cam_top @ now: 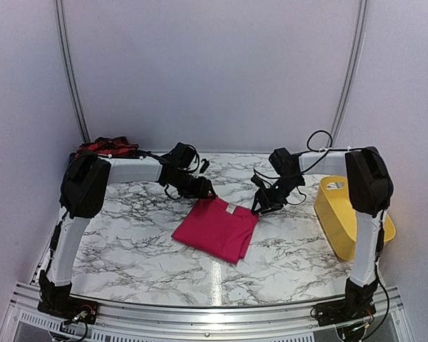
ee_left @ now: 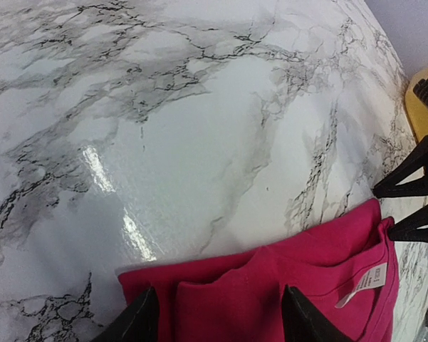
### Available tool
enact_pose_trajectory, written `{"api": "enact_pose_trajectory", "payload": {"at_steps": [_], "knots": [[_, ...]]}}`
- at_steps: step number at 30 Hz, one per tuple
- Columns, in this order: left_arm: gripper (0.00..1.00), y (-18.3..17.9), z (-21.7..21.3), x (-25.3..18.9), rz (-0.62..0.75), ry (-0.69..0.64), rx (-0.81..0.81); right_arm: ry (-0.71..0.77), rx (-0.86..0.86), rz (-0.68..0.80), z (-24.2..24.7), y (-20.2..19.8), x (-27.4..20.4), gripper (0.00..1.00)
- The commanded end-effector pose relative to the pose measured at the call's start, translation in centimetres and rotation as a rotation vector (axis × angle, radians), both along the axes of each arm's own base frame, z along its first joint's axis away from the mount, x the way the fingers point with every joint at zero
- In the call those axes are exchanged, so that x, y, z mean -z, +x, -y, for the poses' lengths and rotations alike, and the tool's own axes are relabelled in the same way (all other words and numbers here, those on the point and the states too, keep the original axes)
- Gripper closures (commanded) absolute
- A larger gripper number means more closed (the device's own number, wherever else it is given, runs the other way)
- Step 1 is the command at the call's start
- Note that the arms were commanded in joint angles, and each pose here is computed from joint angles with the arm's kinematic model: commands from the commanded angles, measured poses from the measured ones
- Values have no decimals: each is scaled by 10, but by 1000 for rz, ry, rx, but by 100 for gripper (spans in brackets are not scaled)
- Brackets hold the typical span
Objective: Fold and stack the mixed laundry pile
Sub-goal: Adjust the square-folded T-shirt at the center of the board.
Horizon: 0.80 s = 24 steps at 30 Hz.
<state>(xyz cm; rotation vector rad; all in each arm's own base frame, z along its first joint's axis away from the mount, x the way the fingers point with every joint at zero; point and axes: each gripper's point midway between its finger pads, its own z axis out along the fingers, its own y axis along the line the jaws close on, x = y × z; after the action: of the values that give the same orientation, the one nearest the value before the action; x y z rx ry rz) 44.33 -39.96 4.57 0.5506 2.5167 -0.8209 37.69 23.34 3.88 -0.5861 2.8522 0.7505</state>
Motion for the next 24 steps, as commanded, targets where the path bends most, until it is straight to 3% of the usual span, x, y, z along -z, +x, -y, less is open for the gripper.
{"api": "enact_pose_trajectory", "payload": {"at_steps": [1, 6, 10, 12, 21, 22, 24], "knots": [[42, 3, -3, 5, 0, 30, -5, 24, -22, 12, -6, 2, -7, 53], [69, 5, 4, -5, 8, 1, 18, 45, -26, 23, -10, 7, -16, 66], [95, 6, 4, -19, 31, -11, 19, 66, -26, 53, -14, 13, -32, 88], [100, 8, -1, -24, 39, -11, 4, 68, -28, 70, -15, 16, -40, 99], [100, 27, -34, -39, 58, -53, -111, 58, -21, 92, -17, 28, -49, 100], [100, 28, -34, -36, 48, -64, -113, 58, -25, 82, -17, 26, -48, 96], [100, 28, -33, -29, 31, -69, -110, 61, -26, 74, -16, 23, -45, 69]]}}
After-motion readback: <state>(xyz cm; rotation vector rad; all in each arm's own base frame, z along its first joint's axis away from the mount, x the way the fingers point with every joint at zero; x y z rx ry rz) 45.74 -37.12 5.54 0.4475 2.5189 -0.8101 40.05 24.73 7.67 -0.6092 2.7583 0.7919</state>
